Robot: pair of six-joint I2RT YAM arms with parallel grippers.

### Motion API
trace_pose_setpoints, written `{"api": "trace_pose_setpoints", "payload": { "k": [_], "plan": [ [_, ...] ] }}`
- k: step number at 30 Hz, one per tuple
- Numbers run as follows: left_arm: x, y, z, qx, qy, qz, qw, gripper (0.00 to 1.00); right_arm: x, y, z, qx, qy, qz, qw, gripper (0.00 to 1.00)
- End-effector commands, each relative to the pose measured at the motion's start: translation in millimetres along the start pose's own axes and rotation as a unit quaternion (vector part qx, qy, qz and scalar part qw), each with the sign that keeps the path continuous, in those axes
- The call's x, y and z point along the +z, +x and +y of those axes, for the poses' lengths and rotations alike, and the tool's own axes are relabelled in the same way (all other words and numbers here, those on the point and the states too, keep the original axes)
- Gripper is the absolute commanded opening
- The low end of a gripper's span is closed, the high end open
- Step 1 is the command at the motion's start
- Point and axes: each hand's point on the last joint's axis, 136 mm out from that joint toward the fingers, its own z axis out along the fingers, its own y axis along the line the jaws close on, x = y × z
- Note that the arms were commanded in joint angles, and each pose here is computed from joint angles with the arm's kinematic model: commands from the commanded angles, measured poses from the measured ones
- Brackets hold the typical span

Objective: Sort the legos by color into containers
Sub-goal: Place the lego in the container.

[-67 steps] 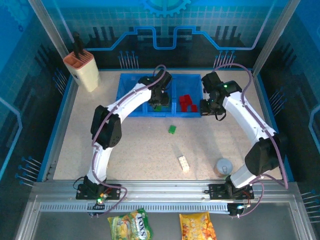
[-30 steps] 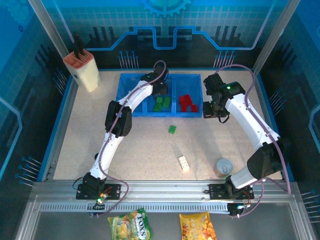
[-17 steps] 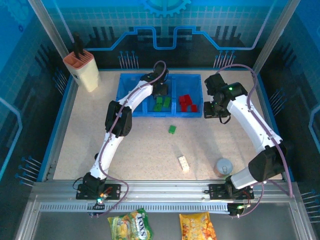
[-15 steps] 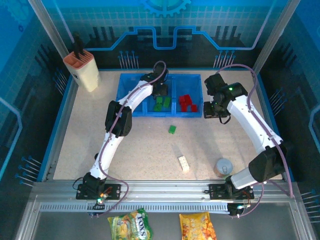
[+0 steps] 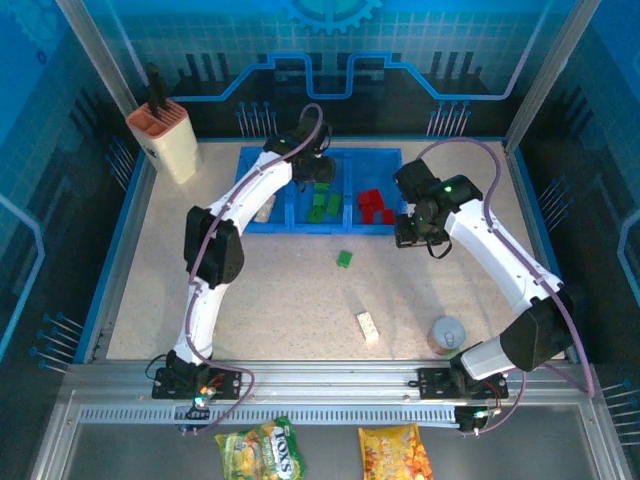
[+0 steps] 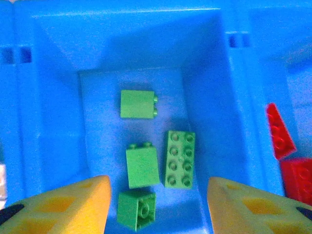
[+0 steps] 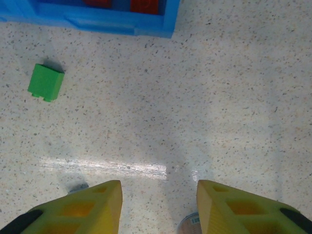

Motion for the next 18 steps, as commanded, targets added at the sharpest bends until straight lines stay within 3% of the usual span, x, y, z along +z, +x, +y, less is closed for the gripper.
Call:
{"api": "trace_pose_setpoints", "payload": {
  "k": [1,10,18],
  "plan": [
    [-18.7,26.8,-5.9,0.001,0.015,0.037,0.999,0.55,0.6,4.8,8.7,0.011,-0.008,-0.001,1.000,0.45],
    [-37.4,89.0,-39.4,0.015,0.040,0.072,0.996,0.55,20.1,22.7,21.0,0.006,-0.004,0.019,1.000,0.45],
    [-28.5,136.2,-70.3,0.042,0.044,0.100,0.993,0.55,22.6,29.8,15.7,0.006,0.004,0.020,1.000,0.45]
  ]
}}
